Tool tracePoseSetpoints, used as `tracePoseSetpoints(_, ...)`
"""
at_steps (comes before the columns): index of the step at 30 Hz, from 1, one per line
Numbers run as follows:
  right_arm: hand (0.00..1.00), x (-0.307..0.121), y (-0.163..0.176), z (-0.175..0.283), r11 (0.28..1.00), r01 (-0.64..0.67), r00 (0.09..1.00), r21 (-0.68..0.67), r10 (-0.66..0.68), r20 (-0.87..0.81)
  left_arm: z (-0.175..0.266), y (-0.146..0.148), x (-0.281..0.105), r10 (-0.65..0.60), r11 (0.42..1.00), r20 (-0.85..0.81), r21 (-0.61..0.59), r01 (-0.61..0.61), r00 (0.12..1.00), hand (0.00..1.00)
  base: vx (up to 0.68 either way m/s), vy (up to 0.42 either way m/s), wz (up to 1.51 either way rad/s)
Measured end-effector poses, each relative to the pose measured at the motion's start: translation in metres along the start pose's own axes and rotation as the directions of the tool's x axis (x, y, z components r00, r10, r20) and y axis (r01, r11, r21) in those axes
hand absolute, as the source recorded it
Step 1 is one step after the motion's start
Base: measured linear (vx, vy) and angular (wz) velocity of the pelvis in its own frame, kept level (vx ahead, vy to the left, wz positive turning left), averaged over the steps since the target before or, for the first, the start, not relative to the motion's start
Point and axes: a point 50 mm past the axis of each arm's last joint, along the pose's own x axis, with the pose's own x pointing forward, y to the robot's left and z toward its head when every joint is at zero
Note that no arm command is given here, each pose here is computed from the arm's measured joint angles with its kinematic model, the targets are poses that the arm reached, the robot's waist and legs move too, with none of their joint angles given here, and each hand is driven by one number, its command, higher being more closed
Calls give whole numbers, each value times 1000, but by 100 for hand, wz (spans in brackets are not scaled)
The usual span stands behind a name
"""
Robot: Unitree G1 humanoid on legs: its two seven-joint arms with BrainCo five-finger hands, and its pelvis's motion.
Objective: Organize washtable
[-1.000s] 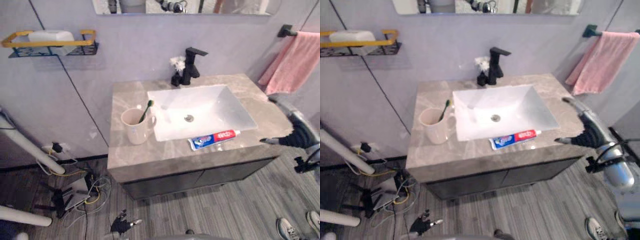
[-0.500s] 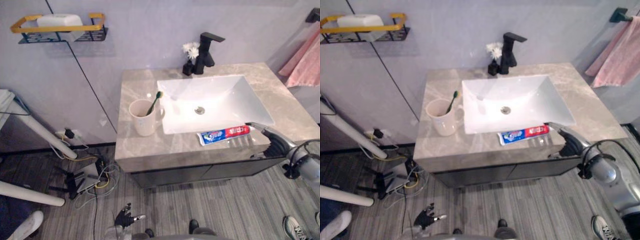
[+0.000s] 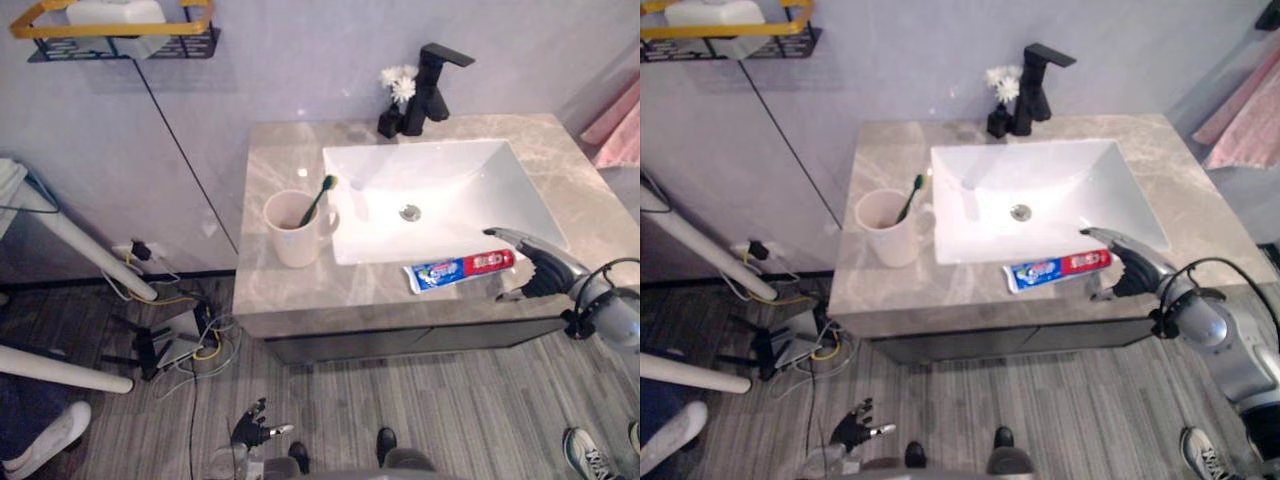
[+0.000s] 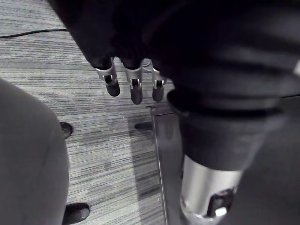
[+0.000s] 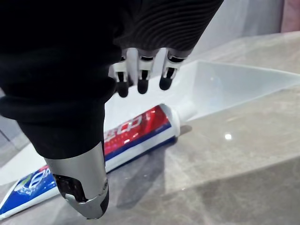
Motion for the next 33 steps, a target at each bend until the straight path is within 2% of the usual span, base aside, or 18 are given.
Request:
tracePoseSetpoints(9, 0, 0, -1, 0, 1000, -1, 1000, -9, 1, 0, 1, 0, 0, -12, 1000, 4, 2, 12, 1000, 0, -28, -2, 3)
tracePoseSetpoints(25, 0, 23, -24, 16, 991, 54, 998, -123, -48, 51, 20, 5, 7, -10, 1000, 56, 20, 8, 998, 0, -1, -5, 3)
tracePoseSetpoints(26, 100, 23, -25, 15, 991, 57, 998, -125, -52, 43, 20, 5, 7, -9, 1000, 58, 20, 8, 998, 0, 0, 0, 0)
tracePoseSetpoints(33, 100, 25, -26, 14, 989, 34, 999, -143, -30, 29, 26, 12, 8, 10, 1000, 73, 3, -10, 997, 0, -46, 4, 4)
